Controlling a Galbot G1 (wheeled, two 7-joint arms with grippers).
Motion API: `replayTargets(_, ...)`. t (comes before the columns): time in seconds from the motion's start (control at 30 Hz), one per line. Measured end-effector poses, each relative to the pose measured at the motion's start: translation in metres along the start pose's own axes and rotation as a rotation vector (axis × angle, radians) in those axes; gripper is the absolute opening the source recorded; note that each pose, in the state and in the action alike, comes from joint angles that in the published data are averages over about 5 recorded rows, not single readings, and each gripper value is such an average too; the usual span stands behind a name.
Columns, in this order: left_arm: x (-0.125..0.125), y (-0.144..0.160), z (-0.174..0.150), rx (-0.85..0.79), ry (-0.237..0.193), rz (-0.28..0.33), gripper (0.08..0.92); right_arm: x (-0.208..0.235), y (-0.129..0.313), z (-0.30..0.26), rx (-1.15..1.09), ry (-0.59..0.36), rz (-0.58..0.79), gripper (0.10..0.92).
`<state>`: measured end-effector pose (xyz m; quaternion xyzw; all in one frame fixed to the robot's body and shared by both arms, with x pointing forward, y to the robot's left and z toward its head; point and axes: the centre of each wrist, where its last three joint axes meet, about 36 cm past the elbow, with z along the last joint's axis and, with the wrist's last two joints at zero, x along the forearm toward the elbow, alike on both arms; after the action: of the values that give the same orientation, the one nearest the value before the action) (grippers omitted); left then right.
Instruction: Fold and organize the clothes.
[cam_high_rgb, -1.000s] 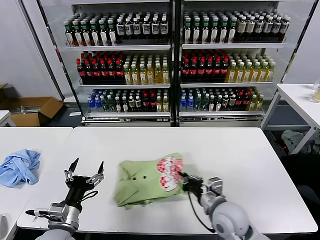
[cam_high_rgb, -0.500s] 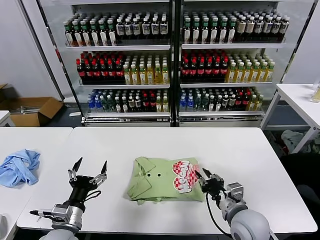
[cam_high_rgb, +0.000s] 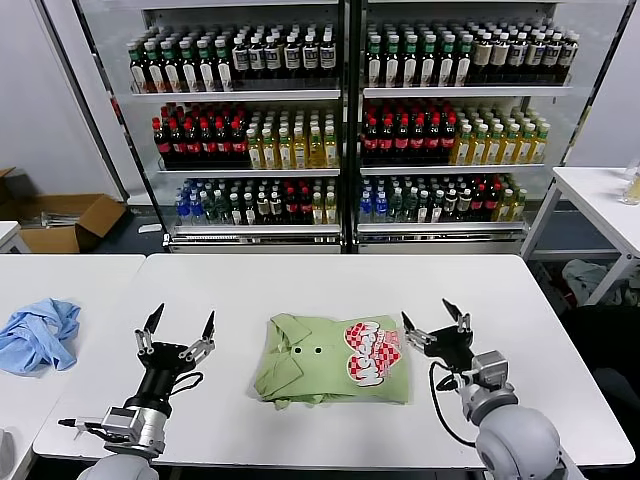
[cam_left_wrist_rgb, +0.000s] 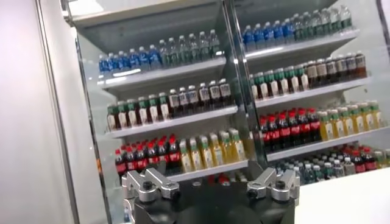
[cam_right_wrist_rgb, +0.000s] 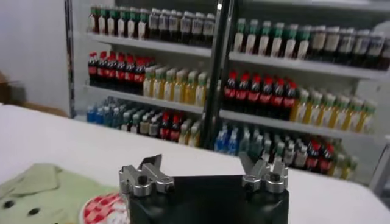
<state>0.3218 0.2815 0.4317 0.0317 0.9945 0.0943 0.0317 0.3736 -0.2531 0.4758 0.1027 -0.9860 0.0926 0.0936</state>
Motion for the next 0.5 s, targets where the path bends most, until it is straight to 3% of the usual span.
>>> replayTargets(0.5,-0.002,0.006,0.005,-0.030,-0.044,0.013,0.823,-0.021,-0.026,0.001,0.099,-0.091,0.079,0.822)
